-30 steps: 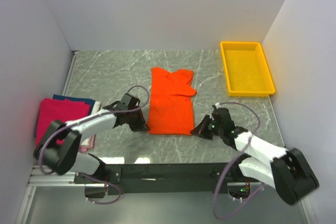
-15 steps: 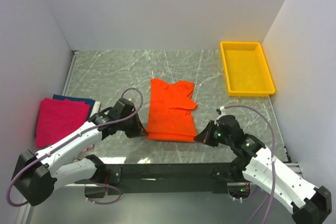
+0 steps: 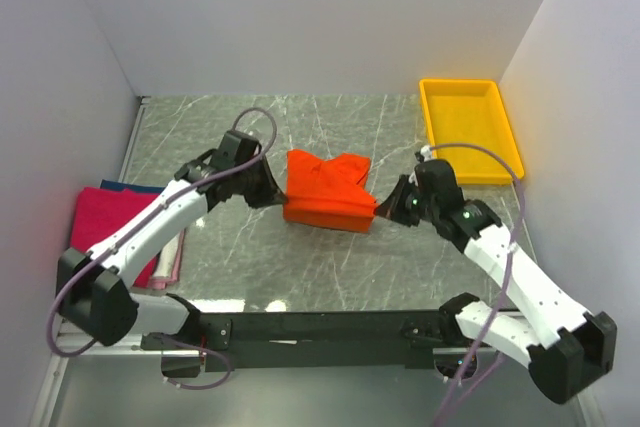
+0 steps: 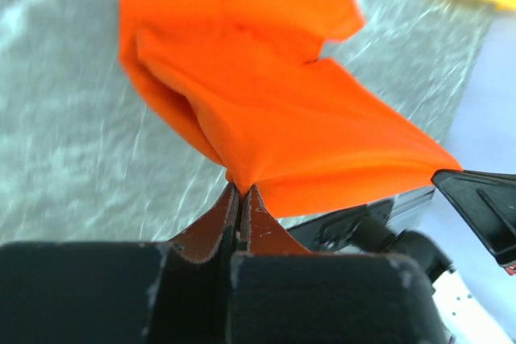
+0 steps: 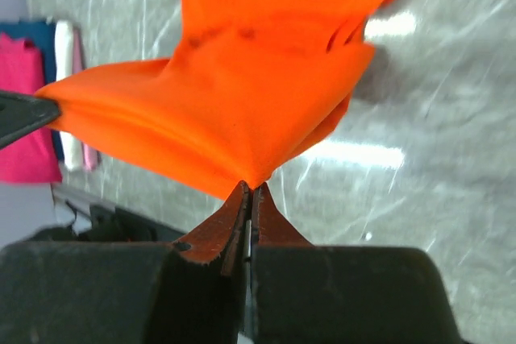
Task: Fold and stack the t-shirts
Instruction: Fold the tshirt
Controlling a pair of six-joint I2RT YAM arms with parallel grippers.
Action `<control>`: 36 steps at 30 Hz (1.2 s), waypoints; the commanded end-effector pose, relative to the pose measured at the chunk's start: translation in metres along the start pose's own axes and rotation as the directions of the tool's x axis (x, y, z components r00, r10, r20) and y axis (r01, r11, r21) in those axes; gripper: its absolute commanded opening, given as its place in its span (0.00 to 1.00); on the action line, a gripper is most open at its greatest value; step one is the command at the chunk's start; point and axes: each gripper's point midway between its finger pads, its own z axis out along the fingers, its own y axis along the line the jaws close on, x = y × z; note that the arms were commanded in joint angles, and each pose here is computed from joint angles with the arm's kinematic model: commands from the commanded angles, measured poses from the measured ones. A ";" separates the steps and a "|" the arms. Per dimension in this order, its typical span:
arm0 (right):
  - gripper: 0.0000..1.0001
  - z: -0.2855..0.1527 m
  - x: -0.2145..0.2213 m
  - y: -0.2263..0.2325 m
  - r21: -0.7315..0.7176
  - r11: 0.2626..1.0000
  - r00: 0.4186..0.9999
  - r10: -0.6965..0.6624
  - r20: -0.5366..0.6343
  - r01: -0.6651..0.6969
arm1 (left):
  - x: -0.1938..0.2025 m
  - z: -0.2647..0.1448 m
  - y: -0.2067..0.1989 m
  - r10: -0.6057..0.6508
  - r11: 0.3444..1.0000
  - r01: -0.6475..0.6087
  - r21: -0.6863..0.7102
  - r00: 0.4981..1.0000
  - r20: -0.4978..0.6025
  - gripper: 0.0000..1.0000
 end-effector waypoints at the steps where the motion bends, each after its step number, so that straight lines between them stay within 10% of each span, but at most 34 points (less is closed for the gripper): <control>1: 0.00 0.007 -0.040 0.004 0.002 0.999 0.997 -0.052 0.048 0.052 | -0.032 -0.002 -0.017 0.040 0.998 -0.042 0.039 0.998 0.041 0.01; 29: 0.01 0.188 -0.161 -0.019 0.048 0.996 0.994 0.073 -0.081 -0.070 | -0.181 0.166 -0.011 -0.114 0.993 0.113 0.044 0.993 0.031 0.01; 33: 0.15 0.201 -0.160 -0.032 0.074 0.994 0.992 0.089 -0.090 -0.083 | -0.192 0.176 -0.011 -0.116 0.990 0.113 0.089 0.993 0.035 0.01; 36: 0.36 0.201 -0.170 -0.036 0.092 0.992 0.994 0.089 -0.067 -0.082 | -0.199 0.174 -0.013 -0.130 0.984 0.122 0.133 0.990 0.051 0.27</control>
